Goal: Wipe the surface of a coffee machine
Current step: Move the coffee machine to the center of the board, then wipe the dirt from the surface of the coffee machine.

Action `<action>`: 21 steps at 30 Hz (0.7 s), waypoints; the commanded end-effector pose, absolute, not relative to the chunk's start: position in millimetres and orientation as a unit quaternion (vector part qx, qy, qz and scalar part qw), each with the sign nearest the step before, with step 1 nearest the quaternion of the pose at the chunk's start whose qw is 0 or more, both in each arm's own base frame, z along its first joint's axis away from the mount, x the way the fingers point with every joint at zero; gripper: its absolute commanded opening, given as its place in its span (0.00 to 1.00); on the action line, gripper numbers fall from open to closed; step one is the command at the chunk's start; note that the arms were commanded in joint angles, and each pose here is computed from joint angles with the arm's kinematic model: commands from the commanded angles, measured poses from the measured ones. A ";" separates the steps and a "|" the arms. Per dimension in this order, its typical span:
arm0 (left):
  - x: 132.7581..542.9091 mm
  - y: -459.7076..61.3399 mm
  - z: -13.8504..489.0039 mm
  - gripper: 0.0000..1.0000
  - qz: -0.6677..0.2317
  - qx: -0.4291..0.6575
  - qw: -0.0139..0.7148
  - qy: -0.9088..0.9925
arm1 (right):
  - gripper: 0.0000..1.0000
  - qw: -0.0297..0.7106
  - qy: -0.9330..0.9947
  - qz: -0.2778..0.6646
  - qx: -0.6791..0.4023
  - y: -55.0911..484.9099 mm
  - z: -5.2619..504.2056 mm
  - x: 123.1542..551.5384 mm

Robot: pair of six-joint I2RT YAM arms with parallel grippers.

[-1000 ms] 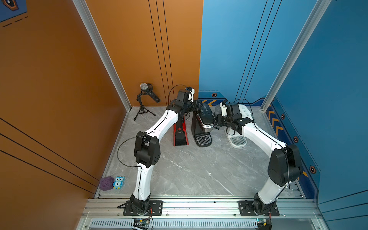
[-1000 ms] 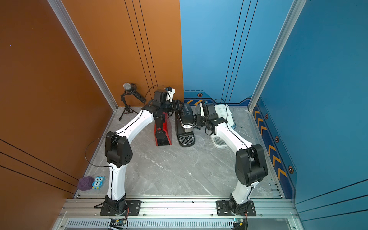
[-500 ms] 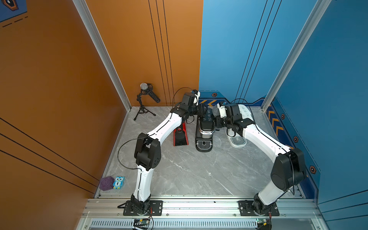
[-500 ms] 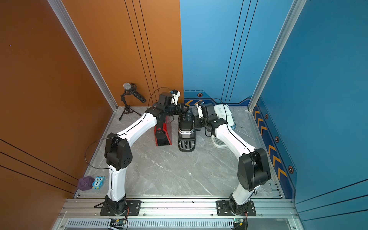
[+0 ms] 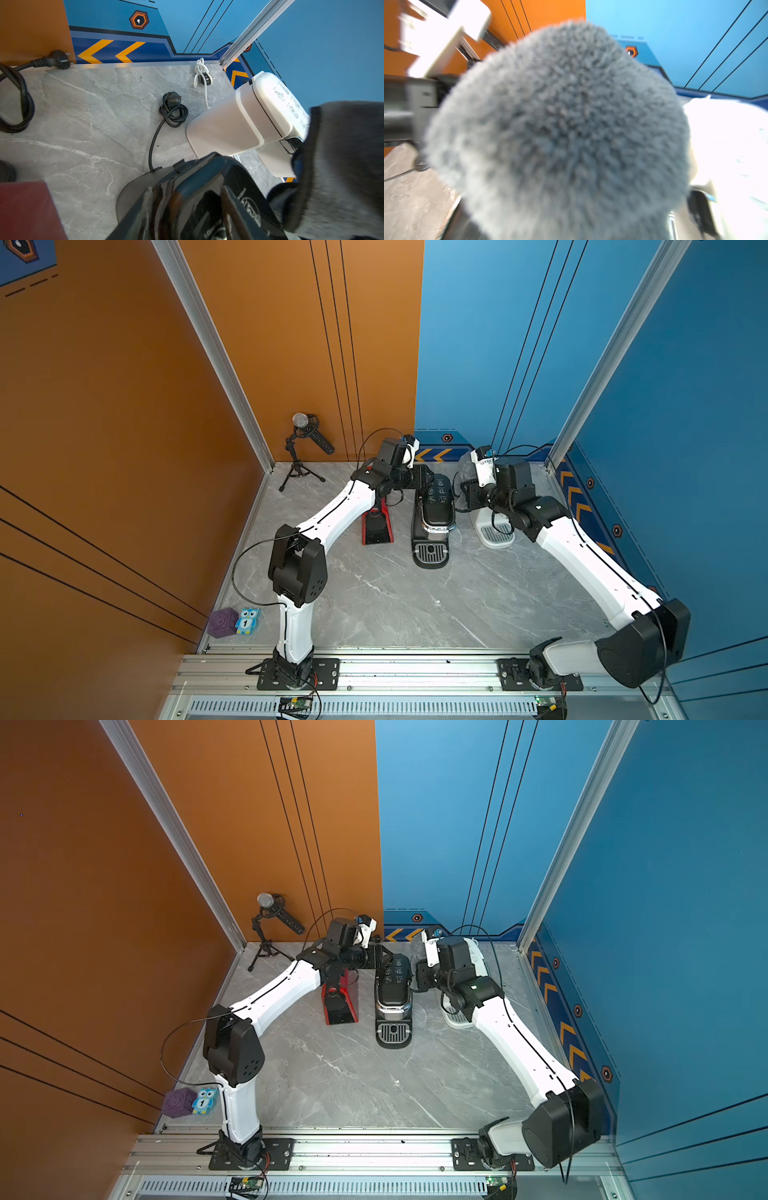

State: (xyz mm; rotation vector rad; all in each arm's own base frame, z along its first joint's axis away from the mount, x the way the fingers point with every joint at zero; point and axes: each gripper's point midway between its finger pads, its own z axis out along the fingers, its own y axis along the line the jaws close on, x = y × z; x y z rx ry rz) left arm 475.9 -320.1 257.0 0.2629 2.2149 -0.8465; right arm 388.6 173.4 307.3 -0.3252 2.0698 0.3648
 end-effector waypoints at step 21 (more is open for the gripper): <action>398.3 -258.9 229.9 0.55 -0.156 0.128 0.397 0.895 | 0.21 0.373 0.864 0.158 -0.299 263.0 247.7 377.9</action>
